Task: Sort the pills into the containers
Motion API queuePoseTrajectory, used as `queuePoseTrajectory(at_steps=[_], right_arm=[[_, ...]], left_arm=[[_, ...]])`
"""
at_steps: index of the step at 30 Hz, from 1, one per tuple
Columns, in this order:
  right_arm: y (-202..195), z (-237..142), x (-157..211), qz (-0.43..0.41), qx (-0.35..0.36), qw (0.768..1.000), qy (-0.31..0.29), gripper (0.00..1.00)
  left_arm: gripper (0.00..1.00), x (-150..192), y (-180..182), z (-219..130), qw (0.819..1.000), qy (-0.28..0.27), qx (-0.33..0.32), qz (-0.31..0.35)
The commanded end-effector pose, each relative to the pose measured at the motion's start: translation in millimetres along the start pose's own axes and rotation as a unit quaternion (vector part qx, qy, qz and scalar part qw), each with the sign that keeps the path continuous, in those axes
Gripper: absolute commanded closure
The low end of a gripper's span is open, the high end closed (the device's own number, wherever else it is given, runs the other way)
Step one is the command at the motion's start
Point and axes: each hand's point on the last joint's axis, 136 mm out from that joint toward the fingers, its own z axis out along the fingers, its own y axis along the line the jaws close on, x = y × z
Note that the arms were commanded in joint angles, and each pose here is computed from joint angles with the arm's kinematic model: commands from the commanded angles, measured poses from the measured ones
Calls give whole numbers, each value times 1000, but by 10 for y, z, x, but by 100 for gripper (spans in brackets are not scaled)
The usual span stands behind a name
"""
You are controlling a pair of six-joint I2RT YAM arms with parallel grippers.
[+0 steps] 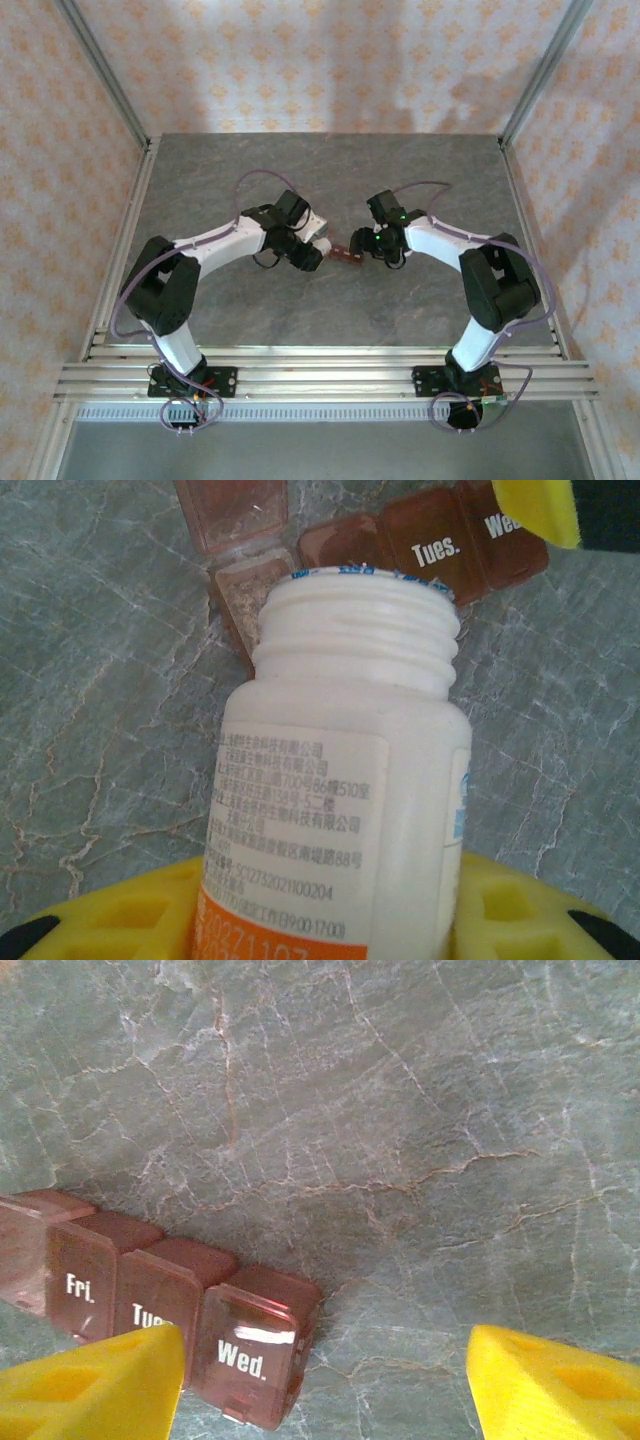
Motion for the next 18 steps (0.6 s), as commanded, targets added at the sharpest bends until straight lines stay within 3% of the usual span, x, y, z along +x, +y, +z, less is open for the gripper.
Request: queuePoseTrajectory(at_steps=[1,18], right_arm=[[-95,67,63,-12,32,999,12,26],[-167,146,121,-9,48,999,23,27]], left_arm=[[100,-30,12,-16,1000,11,-16,15],[100,-20,91,26,997,57,-55,23]])
